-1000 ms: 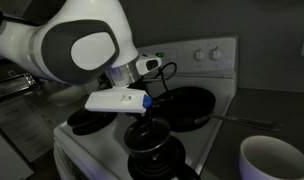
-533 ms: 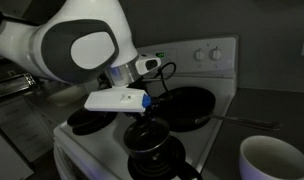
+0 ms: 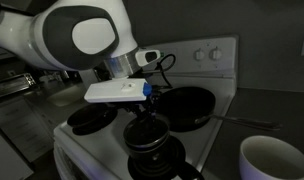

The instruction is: Remove the lid from the black pot on the bottom right plate

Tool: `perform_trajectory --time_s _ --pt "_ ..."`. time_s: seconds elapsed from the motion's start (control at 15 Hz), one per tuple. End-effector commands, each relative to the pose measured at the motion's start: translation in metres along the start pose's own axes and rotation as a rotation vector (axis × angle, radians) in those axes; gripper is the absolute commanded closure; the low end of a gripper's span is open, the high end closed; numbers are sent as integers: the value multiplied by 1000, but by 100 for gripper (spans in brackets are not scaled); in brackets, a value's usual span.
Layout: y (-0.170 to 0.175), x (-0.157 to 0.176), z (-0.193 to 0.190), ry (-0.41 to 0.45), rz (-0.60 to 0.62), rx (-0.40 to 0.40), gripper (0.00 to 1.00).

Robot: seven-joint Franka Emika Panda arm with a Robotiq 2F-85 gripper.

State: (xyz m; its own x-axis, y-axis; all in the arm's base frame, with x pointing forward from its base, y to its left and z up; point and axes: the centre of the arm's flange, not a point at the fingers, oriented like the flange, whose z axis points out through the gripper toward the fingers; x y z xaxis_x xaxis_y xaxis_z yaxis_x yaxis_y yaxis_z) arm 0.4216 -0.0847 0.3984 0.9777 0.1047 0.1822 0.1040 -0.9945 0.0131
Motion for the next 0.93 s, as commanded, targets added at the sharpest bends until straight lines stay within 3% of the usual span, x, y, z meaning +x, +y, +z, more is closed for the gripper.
perform_trajectory --time_s 0.0,0.27,0.6,0.87 --pt "1 20 -12 -22 -39 -16 85" --pt "-21 59 -28 28 -100 -2 85" --pt "-104 116 -26 72 -277 82 85" --pt "-157 123 -20 38 -346 136 85"
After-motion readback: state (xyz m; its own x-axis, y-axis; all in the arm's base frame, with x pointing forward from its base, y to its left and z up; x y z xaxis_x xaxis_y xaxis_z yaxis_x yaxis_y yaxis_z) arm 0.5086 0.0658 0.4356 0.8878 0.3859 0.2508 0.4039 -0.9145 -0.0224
